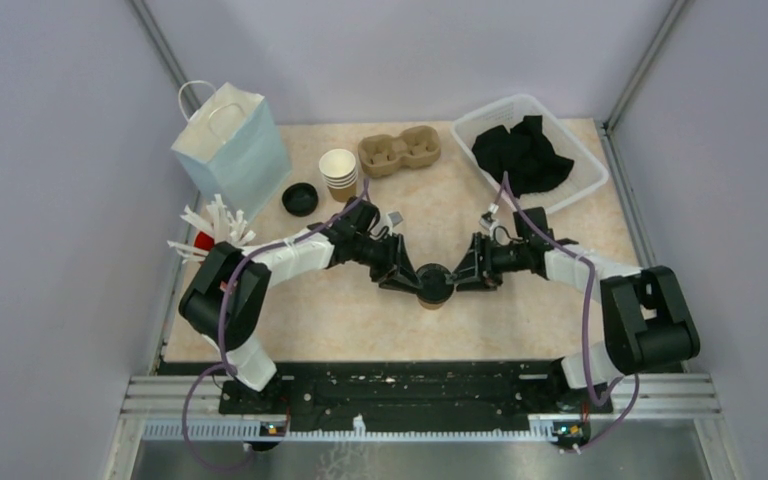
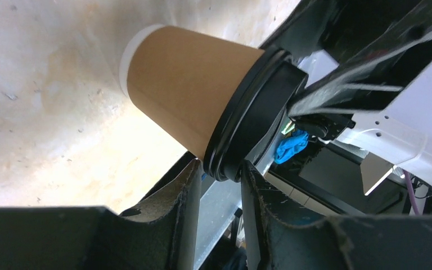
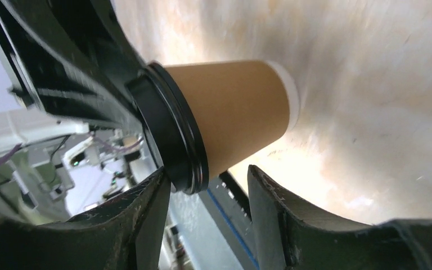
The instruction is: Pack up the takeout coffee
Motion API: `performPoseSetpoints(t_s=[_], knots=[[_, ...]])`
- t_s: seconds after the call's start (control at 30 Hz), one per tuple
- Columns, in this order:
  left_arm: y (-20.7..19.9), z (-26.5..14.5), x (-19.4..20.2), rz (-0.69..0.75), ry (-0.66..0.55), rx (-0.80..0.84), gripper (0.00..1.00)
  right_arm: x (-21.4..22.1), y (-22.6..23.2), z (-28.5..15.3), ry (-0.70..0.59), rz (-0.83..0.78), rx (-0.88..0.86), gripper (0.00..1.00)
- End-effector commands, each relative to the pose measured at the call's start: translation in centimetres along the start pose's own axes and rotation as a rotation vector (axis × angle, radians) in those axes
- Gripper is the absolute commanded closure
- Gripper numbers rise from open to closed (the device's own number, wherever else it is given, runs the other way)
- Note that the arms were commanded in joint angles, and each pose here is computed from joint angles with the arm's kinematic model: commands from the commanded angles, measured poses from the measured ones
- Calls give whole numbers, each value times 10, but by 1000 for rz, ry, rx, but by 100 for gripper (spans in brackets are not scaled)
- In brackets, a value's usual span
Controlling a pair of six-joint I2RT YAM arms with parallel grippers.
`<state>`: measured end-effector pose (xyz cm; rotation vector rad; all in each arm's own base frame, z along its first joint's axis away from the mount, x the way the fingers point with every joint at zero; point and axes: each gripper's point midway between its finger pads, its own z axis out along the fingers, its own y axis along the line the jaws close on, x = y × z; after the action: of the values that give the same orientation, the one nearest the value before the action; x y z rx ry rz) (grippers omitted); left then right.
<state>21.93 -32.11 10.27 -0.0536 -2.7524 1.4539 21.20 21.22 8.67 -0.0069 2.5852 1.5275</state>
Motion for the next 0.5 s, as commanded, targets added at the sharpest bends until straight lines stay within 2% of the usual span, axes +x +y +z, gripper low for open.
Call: performPoseSetpoints(t_s=[0.0, 0.17, 0.33, 0.47], knots=[[26, 3, 21, -33, 1, -113, 61, -32, -12, -4, -57, -90, 133, 47], [10, -7, 23, -5, 1, -91, 50, -34, 4, -9, -39, -98, 105, 35], [-8, -20, 6, 19, -38, -71, 32, -20, 19, -18, -31, -98, 65, 24], [-15, -26, -10, 18, -69, -22, 21, -4, 25, -12, -3, -82, -4, 21]])
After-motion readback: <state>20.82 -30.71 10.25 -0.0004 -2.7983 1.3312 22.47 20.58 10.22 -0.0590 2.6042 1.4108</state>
